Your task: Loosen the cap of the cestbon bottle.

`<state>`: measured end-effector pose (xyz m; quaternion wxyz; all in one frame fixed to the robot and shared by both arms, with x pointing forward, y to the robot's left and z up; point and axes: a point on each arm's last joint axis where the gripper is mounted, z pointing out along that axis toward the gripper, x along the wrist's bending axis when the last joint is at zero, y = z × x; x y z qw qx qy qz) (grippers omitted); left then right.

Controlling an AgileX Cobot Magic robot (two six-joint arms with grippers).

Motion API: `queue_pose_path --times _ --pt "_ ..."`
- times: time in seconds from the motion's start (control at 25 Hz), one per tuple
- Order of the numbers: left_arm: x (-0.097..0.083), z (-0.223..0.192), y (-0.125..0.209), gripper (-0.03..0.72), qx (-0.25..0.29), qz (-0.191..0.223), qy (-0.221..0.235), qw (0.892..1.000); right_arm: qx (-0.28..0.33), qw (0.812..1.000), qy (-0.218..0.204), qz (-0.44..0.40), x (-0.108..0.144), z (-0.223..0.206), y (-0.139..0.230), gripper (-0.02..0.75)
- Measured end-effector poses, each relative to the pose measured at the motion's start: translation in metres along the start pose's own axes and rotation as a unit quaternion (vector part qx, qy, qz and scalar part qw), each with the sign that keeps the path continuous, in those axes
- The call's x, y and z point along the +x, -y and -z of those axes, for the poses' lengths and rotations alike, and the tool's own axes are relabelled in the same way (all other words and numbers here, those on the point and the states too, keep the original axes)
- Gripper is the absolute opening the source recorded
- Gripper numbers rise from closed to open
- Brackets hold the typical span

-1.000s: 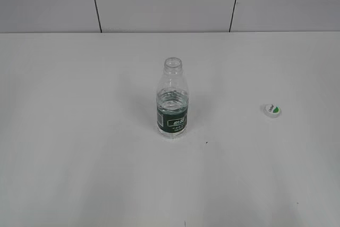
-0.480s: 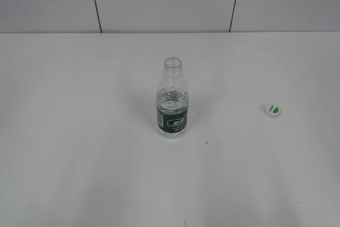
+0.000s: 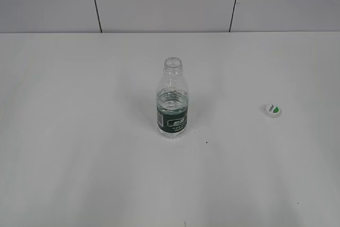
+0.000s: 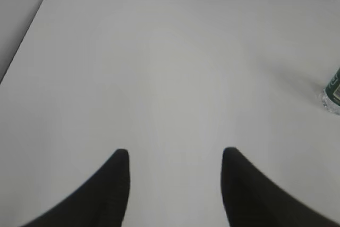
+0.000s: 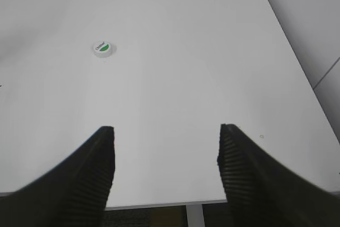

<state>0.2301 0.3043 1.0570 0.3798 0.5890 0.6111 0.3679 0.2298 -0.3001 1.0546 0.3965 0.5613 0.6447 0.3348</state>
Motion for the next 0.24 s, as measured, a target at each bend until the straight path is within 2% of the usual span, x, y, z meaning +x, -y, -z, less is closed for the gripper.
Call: queue_pose_path --times 0.24 --pt "0.0000 0.0000 0.0000 0.349 0.000 0.000 0.000 1.000 0.000 1.000 0.000 0.000 0.0000 0.0000 0.0000 0.471"
